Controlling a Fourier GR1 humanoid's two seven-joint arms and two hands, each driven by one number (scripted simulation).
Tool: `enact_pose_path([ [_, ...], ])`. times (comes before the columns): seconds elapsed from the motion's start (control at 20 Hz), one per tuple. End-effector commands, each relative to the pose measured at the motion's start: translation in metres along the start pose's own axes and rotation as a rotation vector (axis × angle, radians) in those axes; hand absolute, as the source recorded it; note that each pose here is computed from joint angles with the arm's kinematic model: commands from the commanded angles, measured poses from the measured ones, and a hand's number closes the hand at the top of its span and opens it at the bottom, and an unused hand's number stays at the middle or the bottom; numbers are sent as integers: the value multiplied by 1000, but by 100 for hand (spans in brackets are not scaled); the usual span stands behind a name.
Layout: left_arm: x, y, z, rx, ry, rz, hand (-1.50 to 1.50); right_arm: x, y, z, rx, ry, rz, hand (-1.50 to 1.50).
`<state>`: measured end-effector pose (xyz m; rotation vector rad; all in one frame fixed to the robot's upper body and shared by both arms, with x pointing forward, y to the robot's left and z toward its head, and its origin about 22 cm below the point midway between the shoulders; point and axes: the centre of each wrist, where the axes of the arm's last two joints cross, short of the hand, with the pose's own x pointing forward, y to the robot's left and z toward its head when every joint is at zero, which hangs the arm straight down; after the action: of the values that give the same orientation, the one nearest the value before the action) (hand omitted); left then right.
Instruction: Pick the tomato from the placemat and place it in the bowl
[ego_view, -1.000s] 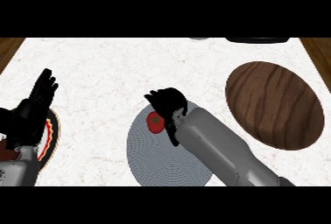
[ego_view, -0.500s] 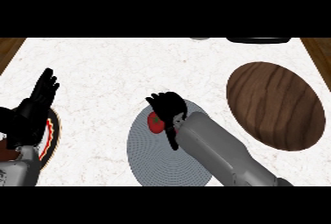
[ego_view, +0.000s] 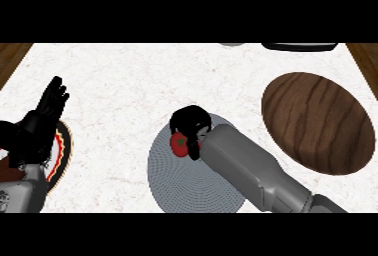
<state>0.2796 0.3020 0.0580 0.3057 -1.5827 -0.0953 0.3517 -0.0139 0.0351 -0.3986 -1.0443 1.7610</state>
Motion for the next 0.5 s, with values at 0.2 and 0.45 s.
enact_pose_path([
  [0.2, -3, -11, 2, -21, 4, 8, 0, -13, 7, -12, -54, -27, -42, 150],
  [0.45, -10, 14, -6, 22, 16, -2, 0, -4, 9, -9, -185, 9, 12, 150],
])
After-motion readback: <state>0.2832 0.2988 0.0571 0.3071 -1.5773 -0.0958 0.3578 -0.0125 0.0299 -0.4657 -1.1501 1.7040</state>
